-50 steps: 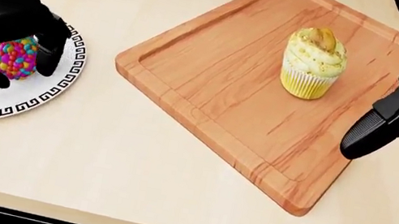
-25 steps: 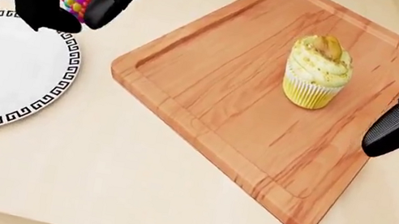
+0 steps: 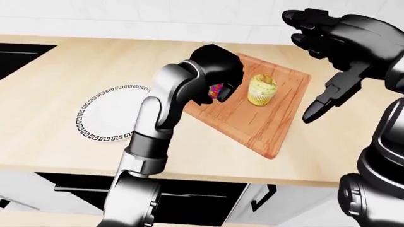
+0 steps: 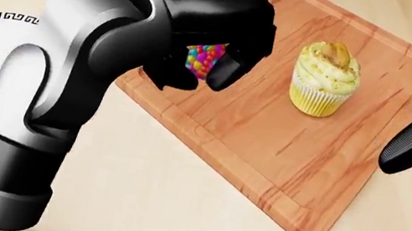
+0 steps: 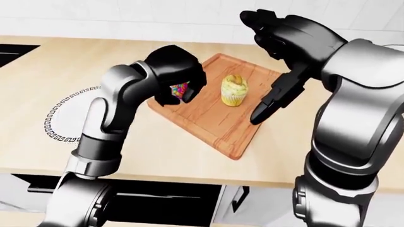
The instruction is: Move the dessert items from the plate to the tray.
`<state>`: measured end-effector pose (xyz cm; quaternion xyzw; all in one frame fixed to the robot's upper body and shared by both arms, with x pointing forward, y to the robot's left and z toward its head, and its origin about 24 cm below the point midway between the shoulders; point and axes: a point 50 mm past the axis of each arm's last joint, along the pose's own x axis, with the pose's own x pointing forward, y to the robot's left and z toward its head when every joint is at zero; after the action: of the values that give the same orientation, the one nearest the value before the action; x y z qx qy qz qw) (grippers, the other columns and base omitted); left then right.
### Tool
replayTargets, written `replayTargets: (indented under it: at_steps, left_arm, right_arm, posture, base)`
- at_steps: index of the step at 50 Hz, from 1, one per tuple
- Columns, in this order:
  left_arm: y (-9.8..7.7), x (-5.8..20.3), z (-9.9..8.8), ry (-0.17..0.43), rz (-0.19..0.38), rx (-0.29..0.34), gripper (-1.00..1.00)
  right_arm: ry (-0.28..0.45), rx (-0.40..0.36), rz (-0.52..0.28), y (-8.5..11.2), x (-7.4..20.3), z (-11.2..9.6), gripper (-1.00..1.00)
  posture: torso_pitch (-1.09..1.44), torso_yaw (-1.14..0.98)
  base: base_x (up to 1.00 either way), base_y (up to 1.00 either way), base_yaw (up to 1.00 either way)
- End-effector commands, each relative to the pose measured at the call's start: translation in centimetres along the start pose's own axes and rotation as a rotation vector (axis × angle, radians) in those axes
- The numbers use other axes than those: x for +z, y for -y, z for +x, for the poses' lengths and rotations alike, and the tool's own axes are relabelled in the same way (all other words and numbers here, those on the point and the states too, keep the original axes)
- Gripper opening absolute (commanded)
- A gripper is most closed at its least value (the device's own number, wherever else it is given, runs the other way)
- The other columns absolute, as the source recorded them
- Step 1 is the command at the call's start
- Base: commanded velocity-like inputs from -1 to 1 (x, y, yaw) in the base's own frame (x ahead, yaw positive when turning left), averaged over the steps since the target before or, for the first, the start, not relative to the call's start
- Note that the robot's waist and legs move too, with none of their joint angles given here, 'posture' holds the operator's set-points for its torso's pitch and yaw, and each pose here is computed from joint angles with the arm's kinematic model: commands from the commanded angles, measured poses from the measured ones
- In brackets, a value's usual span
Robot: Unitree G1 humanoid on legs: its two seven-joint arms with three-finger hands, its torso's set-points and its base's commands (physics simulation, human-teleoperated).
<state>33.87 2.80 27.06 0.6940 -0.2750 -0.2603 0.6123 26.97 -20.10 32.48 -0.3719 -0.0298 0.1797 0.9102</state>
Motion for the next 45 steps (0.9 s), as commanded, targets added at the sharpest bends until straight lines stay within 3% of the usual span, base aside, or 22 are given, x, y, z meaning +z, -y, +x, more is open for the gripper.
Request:
replayTargets:
  at_steps: [1,7,9,13,16,23,29,37,45]
  left_arm:
    - [-1.9,0.2,-0.3,0.000,0.029,0.089,-0.74]
    - [-0.9,0.9,0.7,0.020,0.020,0.094,-0.55]
    - [-0.5,1.0,1.0,0.020,0.015,0.089,-0.29]
    - [0.3,1.1,1.5,0.016,-0.001,0.089,-0.05]
    - [0.7,1.2,1.6,0.017,-0.002,0.084,-0.01]
    - [0.3,1.0,1.5,0.016,0.014,0.079,0.36]
    - [-0.5,1.1,1.0,0.022,0.029,0.074,0.36]
    - [-3.5,0.4,-0.1,0.014,0.060,0.090,0.29]
    - [-5.7,-0.8,-3.3,0.005,0.068,0.109,0.30]
  right_arm:
    - [0.034,-0.049,-0.031,0.5,0.8,-0.5,1.00]
    - [0.032,-0.042,-0.031,0.2,0.7,-0.3,1.00]
    - [0.030,-0.041,-0.031,0.1,0.6,-0.3,1.00]
    - [0.028,-0.037,-0.030,-0.1,0.4,-0.2,1.00]
    - [0.030,-0.037,-0.030,0.0,0.4,-0.3,1.00]
    - [0.028,-0.037,-0.028,0.0,0.4,-0.3,1.00]
    - [0.029,-0.036,-0.029,0.1,0.6,-0.3,1.00]
    - [0.033,-0.041,-0.033,0.6,1.1,-0.7,1.00]
    - [0.025,-0.067,-0.046,2.2,1.6,-2.3,1.00]
  posture:
    - [0.00,0.00]
    - [0.00,0.00]
    - [0.00,0.00]
    - [0.00,0.00]
    - [0.00,0.00]
    - [0.00,0.00]
    - [0.00,0.00]
    - [0.00,0.00]
    - [0.00,0.00]
  base:
    - [0.00,0.00,0.00]
    - [0.00,0.00,0.00]
    - [0.00,0.00,0.00]
    - [0.00,0.00,0.00]
    - [0.00,0.00,0.00]
    - [0.00,0.00,0.00]
    - [0.00,0.00,0.00]
    - [0.00,0.00,0.00]
    - [0.00,0.00,0.00]
